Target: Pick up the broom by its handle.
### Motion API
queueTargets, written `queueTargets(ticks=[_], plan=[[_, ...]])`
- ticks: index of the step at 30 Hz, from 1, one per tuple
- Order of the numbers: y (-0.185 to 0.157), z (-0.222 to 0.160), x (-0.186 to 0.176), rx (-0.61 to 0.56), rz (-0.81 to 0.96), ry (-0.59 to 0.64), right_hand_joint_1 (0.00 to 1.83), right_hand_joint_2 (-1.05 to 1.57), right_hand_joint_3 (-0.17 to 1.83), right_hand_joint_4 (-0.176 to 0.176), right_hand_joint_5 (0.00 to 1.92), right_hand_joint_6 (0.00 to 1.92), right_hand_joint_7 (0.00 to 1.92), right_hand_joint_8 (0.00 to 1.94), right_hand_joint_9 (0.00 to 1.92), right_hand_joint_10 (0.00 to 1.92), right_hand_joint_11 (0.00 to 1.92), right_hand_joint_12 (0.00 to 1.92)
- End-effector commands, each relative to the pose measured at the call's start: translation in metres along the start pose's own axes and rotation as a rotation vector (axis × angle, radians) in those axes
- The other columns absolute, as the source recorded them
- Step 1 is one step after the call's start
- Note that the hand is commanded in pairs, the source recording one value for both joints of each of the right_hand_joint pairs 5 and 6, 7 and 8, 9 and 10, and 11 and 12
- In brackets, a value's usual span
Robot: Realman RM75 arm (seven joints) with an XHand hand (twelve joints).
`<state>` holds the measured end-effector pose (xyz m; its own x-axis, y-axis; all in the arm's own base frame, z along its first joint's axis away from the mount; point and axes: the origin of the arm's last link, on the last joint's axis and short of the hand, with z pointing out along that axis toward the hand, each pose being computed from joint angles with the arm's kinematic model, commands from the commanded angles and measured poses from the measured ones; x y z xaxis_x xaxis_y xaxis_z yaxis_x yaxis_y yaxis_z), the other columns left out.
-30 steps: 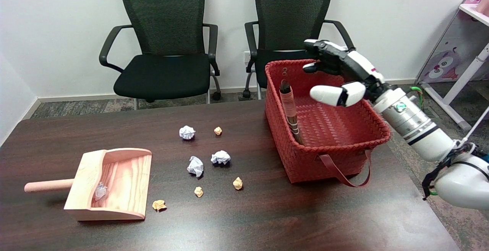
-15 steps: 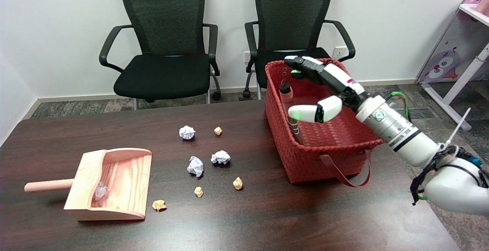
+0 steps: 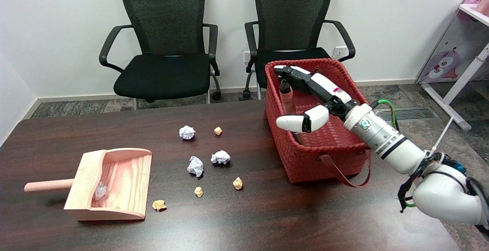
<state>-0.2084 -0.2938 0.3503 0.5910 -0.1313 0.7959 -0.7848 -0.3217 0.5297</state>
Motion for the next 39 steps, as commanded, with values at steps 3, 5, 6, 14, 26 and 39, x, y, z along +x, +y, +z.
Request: queueTargets(ticks=[3,5,6,14,26,39], plan=[[0.012,0.019,-0.022,-0.011,0.051,0.047,0.86,0.1,0.85,-0.176,0.21,0.21,0.21,0.21,0.31,0.31,0.45,0.45],[0.017,0.024,-0.026,-0.017,0.07,0.048,0.87,0.08,0.86,-0.176,0.22,0.22,0.22,0.22,0.32,0.32,0.45,0.45],[0.02,0.025,-0.028,-0.019,0.08,0.05,0.89,0.08,0.87,-0.176,0.23,0.23,0.23,0.23,0.32,0.32,0.45,0.45],[0.031,0.044,-0.039,0.008,0.139,0.071,0.89,0.07,0.87,-0.171,0.25,0.25,0.25,0.25,0.33,0.33,0.49,0.49],[0.03,0.046,-0.039,0.018,0.179,0.12,0.87,0.27,0.77,-0.176,0.83,0.83,0.83,0.83,1.14,1.14,1.37,1.37],[0.035,0.04,-0.036,0.009,0.204,0.158,0.82,0.45,0.91,0.176,1.45,1.45,1.45,1.45,1.81,1.81,1.79,1.79]])
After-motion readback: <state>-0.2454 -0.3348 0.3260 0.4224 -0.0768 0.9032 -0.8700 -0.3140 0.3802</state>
